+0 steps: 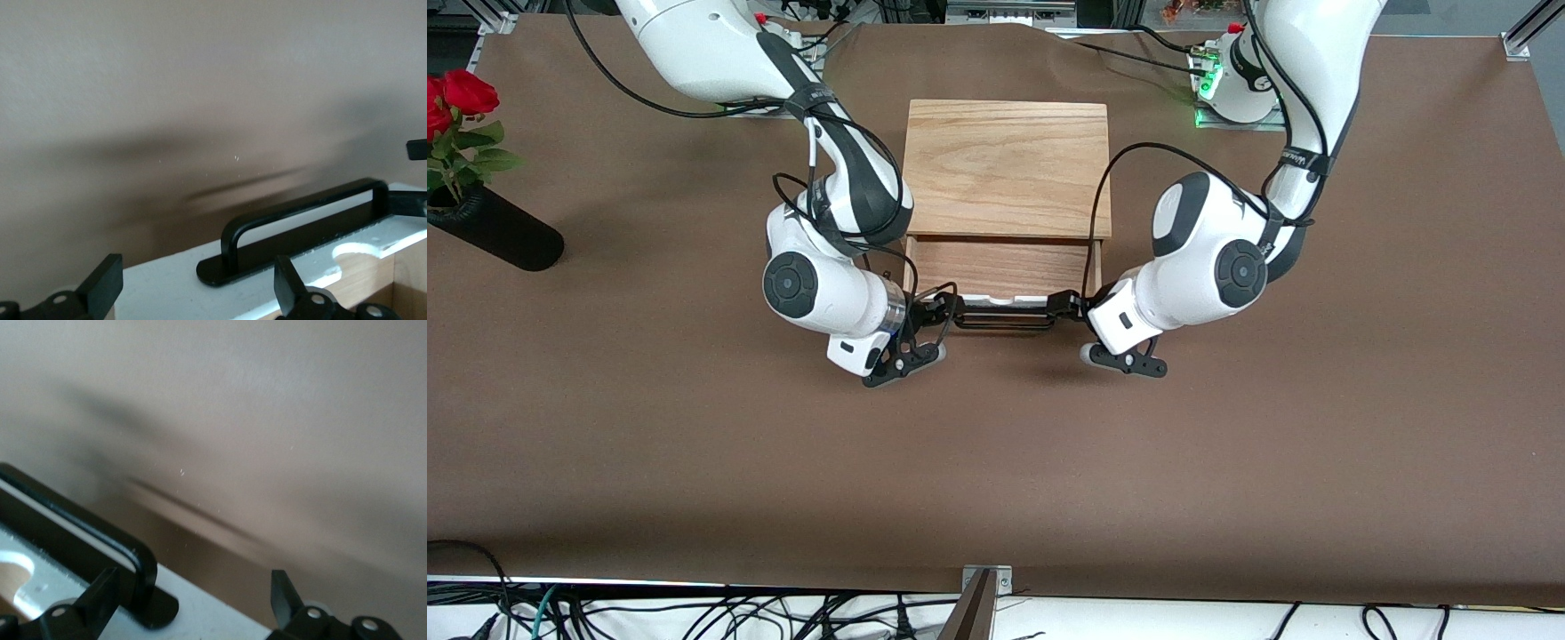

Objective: Close drawer with both arms simultaneously
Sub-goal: 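Push the white drawer front into the box with both grippers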

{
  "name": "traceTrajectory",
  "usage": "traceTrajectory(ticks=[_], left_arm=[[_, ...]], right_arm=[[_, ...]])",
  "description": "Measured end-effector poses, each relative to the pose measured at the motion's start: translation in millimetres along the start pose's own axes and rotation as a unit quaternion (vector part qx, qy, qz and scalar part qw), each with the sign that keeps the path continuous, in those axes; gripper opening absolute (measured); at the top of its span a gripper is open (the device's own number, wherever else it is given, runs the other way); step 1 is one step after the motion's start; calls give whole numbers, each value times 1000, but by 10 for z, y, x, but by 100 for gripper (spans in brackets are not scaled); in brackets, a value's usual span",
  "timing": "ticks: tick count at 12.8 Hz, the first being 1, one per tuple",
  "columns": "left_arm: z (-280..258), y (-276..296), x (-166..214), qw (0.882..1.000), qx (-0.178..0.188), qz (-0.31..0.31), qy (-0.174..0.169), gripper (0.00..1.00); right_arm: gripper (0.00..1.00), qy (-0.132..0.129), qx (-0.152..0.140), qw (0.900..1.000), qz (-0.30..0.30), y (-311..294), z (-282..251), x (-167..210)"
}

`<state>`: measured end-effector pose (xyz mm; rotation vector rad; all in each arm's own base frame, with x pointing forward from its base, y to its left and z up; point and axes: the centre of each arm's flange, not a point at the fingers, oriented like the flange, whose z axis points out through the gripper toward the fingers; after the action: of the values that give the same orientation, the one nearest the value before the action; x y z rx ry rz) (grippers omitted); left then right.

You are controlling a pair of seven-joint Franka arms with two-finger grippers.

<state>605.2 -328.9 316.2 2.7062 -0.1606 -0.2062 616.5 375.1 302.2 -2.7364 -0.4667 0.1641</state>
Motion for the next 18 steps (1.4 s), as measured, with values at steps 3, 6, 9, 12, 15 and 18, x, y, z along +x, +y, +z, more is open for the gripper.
traceTrajectory(ticks=[3, 6, 9, 12, 15, 18], left_arm=[[48, -33, -38, 1000, 3, -2, -20, 100], [70, -57, -101, 999, 6, -4, -54, 100], [104, -53, -165, 997, 8, -6, -81, 100], [155, -42, -271, 992, 12, -7, -123, 100], [220, -48, -394, 986, 16, -6, -168, 100], [260, -70, -448, 982, 19, -8, -186, 100]], right_arm=[[100, -21, 2, 1000, 1, -6, 13, -38], [100, -43, 12, 999, 5, -23, 46, -88], [100, -69, 16, 998, 6, -43, 84, -148], [100, -96, 19, 995, 6, -61, 124, -215], [100, -121, 20, 992, 5, -70, 156, -278], [100, -153, 22, 988, 1, -123, 205, -368]])
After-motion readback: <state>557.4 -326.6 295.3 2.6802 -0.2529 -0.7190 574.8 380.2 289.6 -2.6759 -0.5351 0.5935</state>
